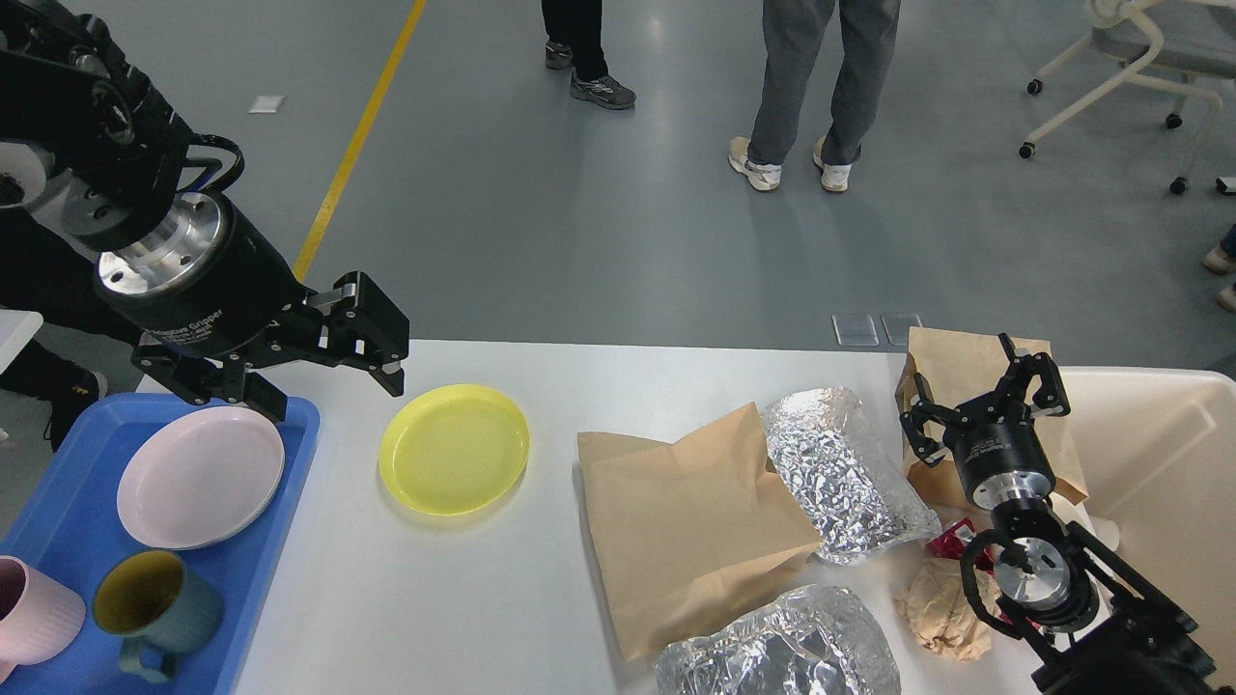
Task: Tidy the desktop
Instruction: 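Raise the left gripper and move it toward the yellow plate, then grasp the rim of the yellow plate with the left gripper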
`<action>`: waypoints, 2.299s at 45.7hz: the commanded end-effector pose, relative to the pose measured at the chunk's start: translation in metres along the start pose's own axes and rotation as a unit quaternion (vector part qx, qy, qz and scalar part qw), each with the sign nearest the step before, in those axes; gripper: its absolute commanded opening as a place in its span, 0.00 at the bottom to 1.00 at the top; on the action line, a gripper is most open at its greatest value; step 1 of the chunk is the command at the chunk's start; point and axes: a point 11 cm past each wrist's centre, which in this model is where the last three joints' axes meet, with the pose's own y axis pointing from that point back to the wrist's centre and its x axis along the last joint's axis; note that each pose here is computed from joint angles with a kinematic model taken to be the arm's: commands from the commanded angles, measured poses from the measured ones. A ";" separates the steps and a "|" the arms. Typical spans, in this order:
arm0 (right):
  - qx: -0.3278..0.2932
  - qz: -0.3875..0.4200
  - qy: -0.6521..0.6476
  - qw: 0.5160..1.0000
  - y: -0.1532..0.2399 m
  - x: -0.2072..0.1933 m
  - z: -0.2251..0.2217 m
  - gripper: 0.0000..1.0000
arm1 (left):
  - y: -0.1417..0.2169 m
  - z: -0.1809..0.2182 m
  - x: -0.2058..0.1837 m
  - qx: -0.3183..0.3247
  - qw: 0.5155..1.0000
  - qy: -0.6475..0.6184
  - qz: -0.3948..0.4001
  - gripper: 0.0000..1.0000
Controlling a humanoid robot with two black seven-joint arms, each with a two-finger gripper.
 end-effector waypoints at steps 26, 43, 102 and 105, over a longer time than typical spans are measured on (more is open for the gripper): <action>0.000 0.000 0.000 1.000 0.000 0.000 0.000 1.00 | -0.209 -0.133 0.026 -0.083 0.970 0.222 0.046 0.95; -0.001 0.001 0.000 1.000 0.000 0.000 0.000 1.00 | -0.292 -0.145 0.032 -0.041 0.925 0.341 0.162 0.94; -0.001 0.000 -0.001 1.000 0.000 0.000 0.001 1.00 | -0.330 -0.129 0.004 -0.068 0.914 0.378 0.134 0.35; 0.000 0.000 0.000 1.000 0.000 0.000 0.001 1.00 | -0.331 -0.128 0.002 -0.072 0.915 0.377 0.122 0.27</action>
